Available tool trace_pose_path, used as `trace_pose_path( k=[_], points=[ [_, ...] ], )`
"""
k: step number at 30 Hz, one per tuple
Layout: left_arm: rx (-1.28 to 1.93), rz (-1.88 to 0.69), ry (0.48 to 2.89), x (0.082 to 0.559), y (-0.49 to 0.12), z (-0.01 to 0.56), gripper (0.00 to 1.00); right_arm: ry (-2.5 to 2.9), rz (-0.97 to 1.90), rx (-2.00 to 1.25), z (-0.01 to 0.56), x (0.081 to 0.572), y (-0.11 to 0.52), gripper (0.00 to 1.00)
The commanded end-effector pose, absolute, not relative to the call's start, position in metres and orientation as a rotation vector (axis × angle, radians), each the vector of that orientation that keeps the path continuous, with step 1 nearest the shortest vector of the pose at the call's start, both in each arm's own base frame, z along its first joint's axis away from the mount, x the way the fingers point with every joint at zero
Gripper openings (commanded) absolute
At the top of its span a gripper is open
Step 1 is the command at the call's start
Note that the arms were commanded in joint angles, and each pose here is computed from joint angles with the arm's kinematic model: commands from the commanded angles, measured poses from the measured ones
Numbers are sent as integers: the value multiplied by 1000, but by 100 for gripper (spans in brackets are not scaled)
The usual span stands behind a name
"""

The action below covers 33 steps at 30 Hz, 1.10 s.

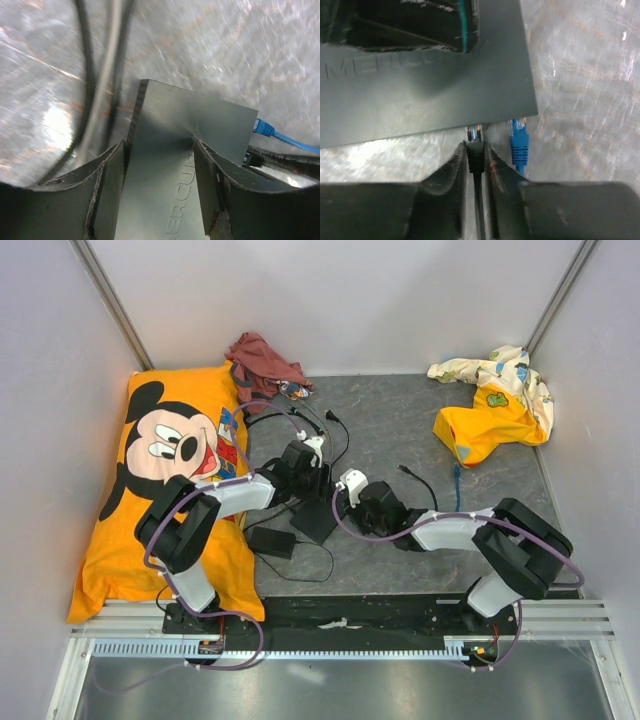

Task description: Insert the plug into the switch port

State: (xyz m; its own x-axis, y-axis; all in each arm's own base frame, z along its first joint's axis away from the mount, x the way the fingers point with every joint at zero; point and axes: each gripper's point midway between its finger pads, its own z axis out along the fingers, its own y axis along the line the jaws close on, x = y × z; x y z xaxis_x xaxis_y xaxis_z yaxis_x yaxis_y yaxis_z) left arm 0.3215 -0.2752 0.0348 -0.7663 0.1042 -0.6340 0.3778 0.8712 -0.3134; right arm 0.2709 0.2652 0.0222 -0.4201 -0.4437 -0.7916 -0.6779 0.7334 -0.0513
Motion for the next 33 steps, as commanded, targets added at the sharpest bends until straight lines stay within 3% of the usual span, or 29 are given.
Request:
trace_pose_path(
  k=[1,6,11,12,19,23,33],
  points=[
    [459,-689,2468,290,-302,58,62,2059,462,-773,55,261,272,37],
    [389,-638,2367,317,-287,100,63,2074,376,-731,80,263,254,60],
    [261,-552,2278,332,-248,150,64,1964,335,-770,132,296,264,70],
    [236,-550,2233,331,-239,171,69,1964,347,-809,128,300,269,71],
    [162,-403,2063,318,-171,250,88,1834,463,-1057,146,348,313,72],
    [172,-264,1939,308,-137,282,99,1762,462,-1345,113,362,334,71],
    [170,-123,1877,310,-108,262,99,1726,573,-1594,74,378,372,60]
  ],
)
